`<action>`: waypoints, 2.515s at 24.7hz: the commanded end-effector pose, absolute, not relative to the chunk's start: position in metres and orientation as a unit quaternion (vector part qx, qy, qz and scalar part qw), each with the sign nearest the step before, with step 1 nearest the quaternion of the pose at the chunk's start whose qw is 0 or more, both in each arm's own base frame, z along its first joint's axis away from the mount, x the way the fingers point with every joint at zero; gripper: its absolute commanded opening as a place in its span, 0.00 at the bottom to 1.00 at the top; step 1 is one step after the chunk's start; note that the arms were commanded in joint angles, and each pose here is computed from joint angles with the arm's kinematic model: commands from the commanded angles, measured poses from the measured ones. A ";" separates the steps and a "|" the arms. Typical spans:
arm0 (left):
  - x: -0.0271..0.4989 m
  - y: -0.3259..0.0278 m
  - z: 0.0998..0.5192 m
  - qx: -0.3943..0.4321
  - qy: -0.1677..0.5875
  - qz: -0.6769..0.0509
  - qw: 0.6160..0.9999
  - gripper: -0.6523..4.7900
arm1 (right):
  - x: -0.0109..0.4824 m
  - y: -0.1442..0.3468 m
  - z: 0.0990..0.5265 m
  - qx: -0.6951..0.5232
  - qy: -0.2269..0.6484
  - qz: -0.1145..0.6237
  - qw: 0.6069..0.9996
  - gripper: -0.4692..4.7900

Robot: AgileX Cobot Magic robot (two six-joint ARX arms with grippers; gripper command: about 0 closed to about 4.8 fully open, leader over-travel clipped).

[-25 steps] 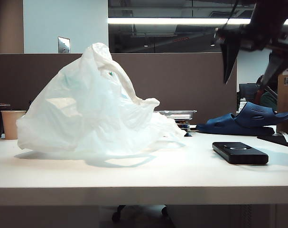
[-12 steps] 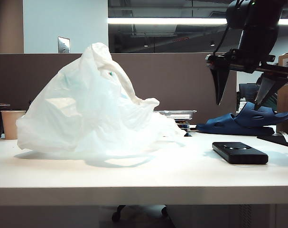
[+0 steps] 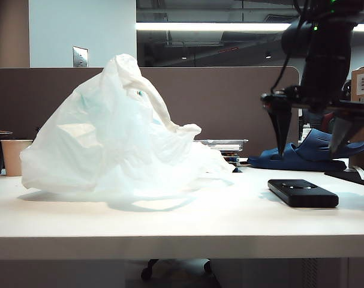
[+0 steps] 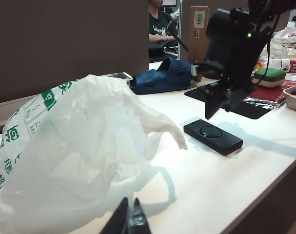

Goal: Put the power bank into the bag.

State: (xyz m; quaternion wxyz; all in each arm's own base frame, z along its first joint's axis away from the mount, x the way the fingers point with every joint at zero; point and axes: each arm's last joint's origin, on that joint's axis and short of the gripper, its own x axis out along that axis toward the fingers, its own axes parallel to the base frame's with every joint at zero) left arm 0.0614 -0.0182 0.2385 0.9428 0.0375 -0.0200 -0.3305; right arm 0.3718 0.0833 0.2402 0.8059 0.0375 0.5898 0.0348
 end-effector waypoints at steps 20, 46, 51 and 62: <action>0.061 -0.018 0.241 0.039 -0.024 -0.332 0.942 0.11 | 0.377 0.099 0.210 0.024 0.575 0.036 0.817 1.00; 0.061 -0.018 0.240 0.039 -0.023 -0.332 0.942 0.11 | 0.385 0.102 0.190 0.031 0.581 0.011 0.813 1.00; 0.061 -0.018 0.240 0.039 -0.023 -0.332 0.942 0.11 | 0.385 0.102 0.190 0.032 0.580 0.009 0.814 1.00; 0.061 -0.018 0.240 0.039 -0.023 -0.332 0.942 0.11 | 0.387 0.103 0.175 0.029 0.602 0.005 0.798 1.00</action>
